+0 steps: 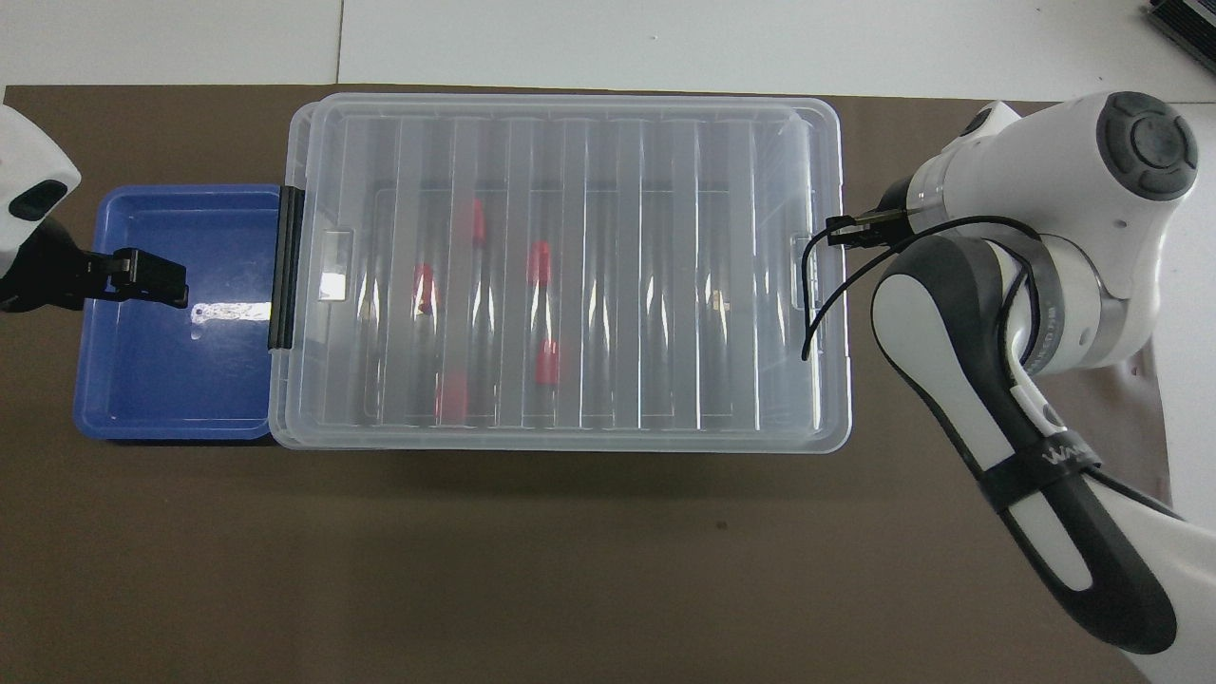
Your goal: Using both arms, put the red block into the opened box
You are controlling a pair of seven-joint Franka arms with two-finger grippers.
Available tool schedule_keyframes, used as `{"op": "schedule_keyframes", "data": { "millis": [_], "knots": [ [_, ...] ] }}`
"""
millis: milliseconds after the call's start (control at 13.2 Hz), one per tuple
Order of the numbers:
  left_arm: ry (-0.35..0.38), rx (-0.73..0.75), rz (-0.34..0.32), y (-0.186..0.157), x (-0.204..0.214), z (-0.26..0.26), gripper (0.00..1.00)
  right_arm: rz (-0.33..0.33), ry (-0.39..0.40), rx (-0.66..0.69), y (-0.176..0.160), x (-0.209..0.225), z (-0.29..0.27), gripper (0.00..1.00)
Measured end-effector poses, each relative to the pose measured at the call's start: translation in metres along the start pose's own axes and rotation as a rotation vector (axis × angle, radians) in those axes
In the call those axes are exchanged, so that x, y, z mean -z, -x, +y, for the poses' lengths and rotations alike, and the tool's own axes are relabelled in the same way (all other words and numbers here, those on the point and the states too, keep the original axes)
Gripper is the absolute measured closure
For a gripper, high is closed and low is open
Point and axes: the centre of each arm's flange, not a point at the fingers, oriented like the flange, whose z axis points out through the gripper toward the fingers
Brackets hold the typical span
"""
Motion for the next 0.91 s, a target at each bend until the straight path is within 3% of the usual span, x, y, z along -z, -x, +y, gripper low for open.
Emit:
{"op": "schedule_keyframes", "data": {
  "millis": [532,684,911],
  "knots": [
    [0.0,0.0,0.009,-0.001,-0.007,0.0,0.0,-0.016,-0.007,-0.008,0.002,-0.001,0.002,0.99],
    [0.0,0.0,0.009,-0.001,-0.009,0.0,0.0,-0.022,-0.004,-0.017,0.003,0.001,0.007,0.82],
    [0.0,0.0,0.01,-0.001,-0.008,0.0,0.0,-0.025,0.06,-0.009,0.006,0.021,0.028,0.44]
  ]
}}
